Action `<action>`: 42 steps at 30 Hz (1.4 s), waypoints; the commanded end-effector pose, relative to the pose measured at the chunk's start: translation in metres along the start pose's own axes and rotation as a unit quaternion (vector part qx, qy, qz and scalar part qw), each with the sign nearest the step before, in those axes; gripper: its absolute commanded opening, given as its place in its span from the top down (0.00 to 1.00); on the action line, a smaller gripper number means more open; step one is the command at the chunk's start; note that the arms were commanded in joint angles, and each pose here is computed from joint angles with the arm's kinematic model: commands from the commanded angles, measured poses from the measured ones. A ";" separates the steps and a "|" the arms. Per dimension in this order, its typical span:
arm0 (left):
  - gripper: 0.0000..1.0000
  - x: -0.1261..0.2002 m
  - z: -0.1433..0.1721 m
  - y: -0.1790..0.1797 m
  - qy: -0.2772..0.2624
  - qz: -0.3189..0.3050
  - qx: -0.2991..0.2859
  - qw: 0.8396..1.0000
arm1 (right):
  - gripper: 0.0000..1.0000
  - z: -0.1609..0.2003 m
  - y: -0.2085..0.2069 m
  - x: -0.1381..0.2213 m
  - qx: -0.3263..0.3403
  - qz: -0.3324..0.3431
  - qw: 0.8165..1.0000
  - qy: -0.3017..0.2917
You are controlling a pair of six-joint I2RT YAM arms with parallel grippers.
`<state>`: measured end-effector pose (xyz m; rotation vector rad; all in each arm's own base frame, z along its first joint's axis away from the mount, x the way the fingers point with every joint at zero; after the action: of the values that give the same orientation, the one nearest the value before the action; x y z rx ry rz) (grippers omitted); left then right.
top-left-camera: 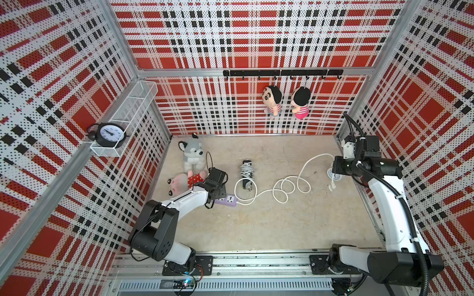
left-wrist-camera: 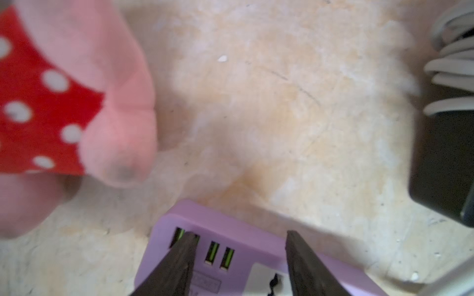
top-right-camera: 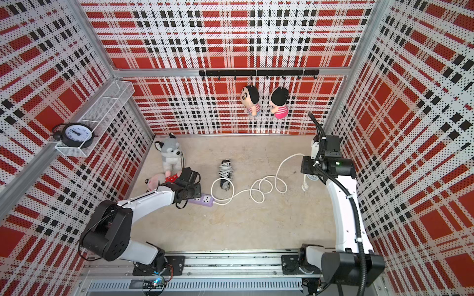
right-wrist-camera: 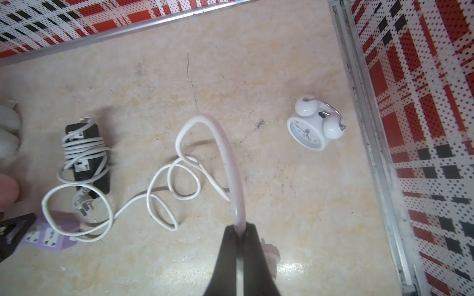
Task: Unwrap the cord wrapped around the power strip
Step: Adjust the power strip at the center of the board, then place the power cord at the center of the board.
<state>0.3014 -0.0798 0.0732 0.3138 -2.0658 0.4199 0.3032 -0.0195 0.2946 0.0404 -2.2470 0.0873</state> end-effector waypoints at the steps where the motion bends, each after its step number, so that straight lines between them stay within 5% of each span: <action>1: 0.40 0.005 0.019 0.035 0.031 -0.050 0.028 0.998 | 1.00 0.007 -0.022 0.000 0.020 0.065 0.997 0.031; 9: 0.42 0.031 0.011 0.057 0.006 -0.047 0.102 0.994 | 1.00 0.028 -0.051 -0.007 0.010 0.129 0.987 0.095; 18: 0.34 0.077 -0.022 0.067 -0.060 -0.006 0.163 0.985 | 1.00 0.051 -0.035 -0.022 -0.002 0.065 0.992 0.112; 24: 0.33 0.108 -0.059 0.033 -0.100 0.051 0.135 0.984 | 1.00 0.074 -0.020 -0.040 -0.006 0.019 0.991 0.133; 32: 0.31 0.086 -0.063 -0.050 -0.083 0.133 0.083 0.984 | 1.00 0.083 -0.008 -0.070 -0.006 -0.035 0.985 0.172; 42: 0.31 0.065 -0.066 -0.072 -0.081 0.130 0.037 0.988 | 0.99 0.111 -0.029 -0.114 0.026 0.051 0.957 0.286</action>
<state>0.3362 -0.1140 0.1589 0.1812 -2.2081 0.6445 0.2887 -0.0477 0.1399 -0.0043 -1.7000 0.0997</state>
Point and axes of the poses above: each gripper's point midway between its finger pads, its own x axis back along the fingers, its own y axis along the line the jaws close on, z = x × y, the point moved 3 cm from there along x, back along the fingers, and after that the axes turned 13 degrees about x, right-handed, at the moved point
